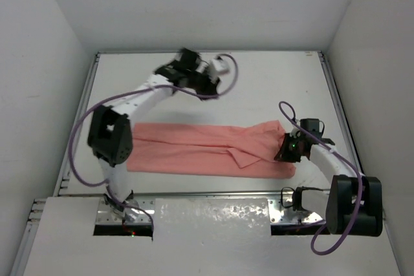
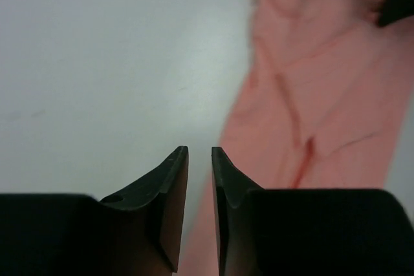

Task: Fold and stack the t-shirts
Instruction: Fold the other side of the tshirt into a rectangle

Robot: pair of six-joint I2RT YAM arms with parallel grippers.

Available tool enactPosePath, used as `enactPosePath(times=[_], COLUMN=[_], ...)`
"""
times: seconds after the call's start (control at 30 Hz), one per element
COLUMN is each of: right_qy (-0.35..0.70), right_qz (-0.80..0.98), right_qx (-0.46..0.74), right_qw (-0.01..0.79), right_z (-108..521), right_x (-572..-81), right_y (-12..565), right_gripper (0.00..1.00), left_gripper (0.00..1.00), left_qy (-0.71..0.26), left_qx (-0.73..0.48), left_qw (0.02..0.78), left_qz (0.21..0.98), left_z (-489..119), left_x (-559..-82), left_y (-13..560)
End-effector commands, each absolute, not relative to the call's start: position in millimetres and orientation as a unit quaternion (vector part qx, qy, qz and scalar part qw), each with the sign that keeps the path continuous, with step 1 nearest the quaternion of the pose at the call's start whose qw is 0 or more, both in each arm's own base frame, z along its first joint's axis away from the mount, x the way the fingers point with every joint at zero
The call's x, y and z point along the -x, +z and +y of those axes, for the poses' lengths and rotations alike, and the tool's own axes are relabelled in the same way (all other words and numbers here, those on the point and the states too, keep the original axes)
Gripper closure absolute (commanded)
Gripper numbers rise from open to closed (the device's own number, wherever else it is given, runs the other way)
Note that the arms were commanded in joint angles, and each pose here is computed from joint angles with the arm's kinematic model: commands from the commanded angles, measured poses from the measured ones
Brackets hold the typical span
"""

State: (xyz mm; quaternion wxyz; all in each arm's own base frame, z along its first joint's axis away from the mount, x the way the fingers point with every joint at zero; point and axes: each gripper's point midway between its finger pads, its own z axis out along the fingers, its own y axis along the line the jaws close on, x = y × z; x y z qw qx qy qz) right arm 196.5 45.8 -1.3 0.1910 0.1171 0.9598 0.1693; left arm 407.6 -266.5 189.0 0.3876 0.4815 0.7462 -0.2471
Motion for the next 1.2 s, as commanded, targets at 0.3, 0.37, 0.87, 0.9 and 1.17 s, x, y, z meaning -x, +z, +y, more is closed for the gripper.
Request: enactPosePath(times=[0.3,0.37,0.87,0.9,1.17], right_qy=[0.174,0.173,0.169,0.169,0.171], right_qz=[0.953,0.953,0.950,0.950,0.949], right_qx=[-0.103,-0.103,-0.104,-0.105,-0.102], right_qw=[0.224,0.227,0.240,0.241,0.245], right_z=[46,45,44,44,44], right_x=[-214,-215,-220,-220,-221], right_y=[9,9,11,11,13], right_gripper=[1.00,1.00,1.00,1.00,1.00], left_gripper=[0.56,0.56,0.61,0.61,0.59], left_qy=[-0.382,-0.385,-0.382,-0.378,-0.327], left_qx=[-0.471,-0.470,-0.493,-0.492,-0.501], left_qw=[0.249,0.238,0.196,0.194,0.216], left_qz=[0.756,0.758,0.757,0.760,0.772], left_z=[-430,-441,-456,-455,-447], left_x=[-334,-332,-300,-299,-313], left_y=[98,86,58,54,41])
